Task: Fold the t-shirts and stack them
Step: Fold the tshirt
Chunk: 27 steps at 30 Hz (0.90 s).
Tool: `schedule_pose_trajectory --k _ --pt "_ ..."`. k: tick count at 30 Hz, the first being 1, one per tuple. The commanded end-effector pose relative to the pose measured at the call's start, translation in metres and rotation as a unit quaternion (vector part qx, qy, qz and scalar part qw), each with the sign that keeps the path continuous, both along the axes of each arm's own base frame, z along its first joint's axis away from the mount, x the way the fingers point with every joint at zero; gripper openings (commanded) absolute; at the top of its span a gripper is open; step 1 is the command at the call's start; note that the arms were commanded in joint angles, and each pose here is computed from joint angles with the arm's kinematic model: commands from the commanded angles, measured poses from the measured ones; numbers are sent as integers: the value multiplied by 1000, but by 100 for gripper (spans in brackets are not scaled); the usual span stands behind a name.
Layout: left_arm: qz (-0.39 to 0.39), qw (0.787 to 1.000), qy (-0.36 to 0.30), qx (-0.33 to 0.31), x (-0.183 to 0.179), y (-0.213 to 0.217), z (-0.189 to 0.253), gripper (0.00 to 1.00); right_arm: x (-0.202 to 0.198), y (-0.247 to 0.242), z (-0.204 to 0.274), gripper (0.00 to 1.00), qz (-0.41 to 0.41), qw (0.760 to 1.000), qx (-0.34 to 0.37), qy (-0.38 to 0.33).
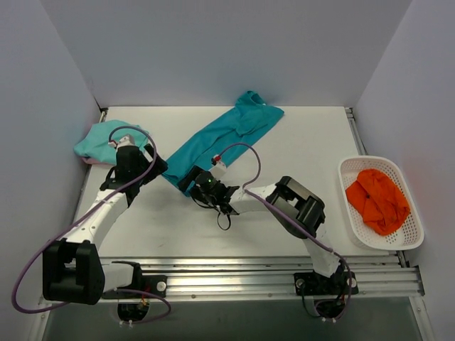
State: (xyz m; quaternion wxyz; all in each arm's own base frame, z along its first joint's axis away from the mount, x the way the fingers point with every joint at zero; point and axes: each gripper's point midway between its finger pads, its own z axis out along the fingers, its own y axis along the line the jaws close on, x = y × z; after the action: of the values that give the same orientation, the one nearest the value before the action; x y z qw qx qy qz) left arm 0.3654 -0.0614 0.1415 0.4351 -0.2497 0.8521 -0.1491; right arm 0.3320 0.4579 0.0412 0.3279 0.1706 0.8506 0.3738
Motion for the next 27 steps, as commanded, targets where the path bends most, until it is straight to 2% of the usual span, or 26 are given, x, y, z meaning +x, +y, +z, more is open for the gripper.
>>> schedule_pose_trajectory --k 1,2,3,4,7,9,12,20,23,27 --pt "-6 1000 -28 -3 7 1 13 94 -37 -30 -64 71 18 995 -73 69" --pt "-5 1000 -28 -4 6 1 13 94 -39 -34 -69 64 18 994 -75 74" --pt "-4 1000 -29 -5 6 2 14 94 -43 -35 -81 42 22 993 -86 84" --pt "-4 999 -34 -6 5 2 17 94 -43 -37 -89 35 20 991 -93 94" --pt "0 999 -37 -7 4 5 18 94 -45 -30 -109 26 40 987 -109 112" --pt "5 999 -38 -7 2 10 18 94 -45 -28 -120 11 46 984 -123 122" --pt "8 999 -42 -9 2 13 20 94 -45 -28 -129 0 56 981 -139 126" --pt "5 999 -47 -15 5 14 19 94 -45 -50 -120 0 44 979 -161 117" --pt "2 999 -44 -20 7 12 16 94 -58 -78 -118 0 35 973 -196 116" --pt "-8 999 -44 -30 9 6 14 94 -86 -125 -83 0 10 966 -240 94"
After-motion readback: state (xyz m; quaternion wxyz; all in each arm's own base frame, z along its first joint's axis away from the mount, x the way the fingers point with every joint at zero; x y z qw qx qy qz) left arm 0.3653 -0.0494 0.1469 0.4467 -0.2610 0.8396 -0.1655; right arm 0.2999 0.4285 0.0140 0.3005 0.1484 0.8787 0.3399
